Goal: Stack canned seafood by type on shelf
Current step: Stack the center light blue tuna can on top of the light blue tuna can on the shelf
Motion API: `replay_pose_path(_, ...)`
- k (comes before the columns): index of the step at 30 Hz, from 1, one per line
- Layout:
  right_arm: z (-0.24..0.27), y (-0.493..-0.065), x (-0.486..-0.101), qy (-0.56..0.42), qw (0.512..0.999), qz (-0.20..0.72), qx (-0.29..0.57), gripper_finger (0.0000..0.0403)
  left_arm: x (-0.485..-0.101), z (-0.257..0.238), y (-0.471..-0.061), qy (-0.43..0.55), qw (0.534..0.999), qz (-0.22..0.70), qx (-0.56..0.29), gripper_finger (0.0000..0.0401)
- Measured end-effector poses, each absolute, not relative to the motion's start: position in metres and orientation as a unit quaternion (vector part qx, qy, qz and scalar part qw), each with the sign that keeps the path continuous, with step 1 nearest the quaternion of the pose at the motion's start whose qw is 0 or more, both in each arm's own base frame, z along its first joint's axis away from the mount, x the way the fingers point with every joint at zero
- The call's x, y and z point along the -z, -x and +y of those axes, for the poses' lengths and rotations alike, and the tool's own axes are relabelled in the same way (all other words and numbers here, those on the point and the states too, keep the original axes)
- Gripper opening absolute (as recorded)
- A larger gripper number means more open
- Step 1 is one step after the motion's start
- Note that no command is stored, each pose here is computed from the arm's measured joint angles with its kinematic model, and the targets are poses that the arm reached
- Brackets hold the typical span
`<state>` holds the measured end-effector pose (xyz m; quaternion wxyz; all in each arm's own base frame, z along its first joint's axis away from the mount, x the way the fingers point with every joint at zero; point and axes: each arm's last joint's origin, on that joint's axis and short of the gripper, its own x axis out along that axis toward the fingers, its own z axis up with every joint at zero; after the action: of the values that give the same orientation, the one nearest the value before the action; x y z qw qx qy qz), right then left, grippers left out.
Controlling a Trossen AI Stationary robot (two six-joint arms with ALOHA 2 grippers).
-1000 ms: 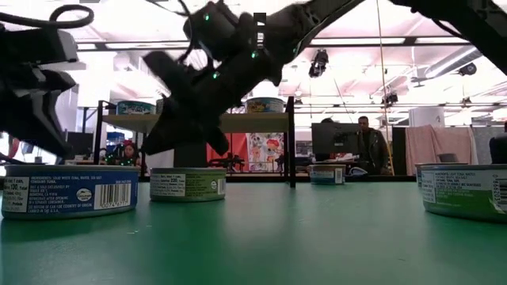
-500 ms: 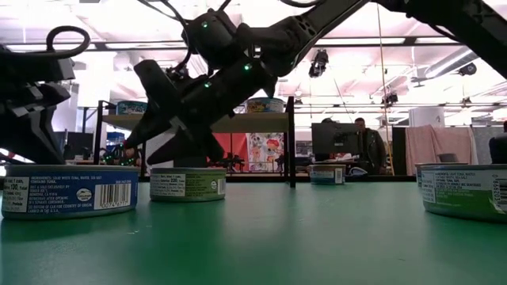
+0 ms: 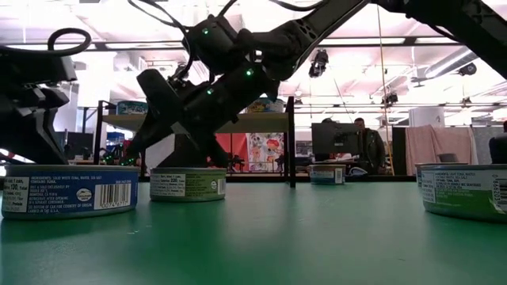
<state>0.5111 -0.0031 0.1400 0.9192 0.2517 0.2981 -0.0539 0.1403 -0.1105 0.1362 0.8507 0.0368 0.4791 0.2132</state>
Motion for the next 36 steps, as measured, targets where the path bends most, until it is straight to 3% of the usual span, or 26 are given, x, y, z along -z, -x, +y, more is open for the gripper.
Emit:
replay_pose_path(8,-0.003,-0.51,-0.137,-0.247,0.919,0.301,0.053,0.027,-0.133,-0.11,-0.138,-0.003,0.847,0.48,-0.228,0.0)
replay_pose_path(21,-0.001,-0.513,-0.142,-0.241,0.936,0.256,-0.002,0.0309,-0.127,-0.122,-0.126,0.037,0.849,0.487,-0.203,0.0)
replay_pose_path(36,0.02,-0.513,-0.143,-0.073,0.96,0.25,-0.106,0.0291,-0.129,-0.122,-0.13,0.008,0.876,0.433,-0.212,0.0)
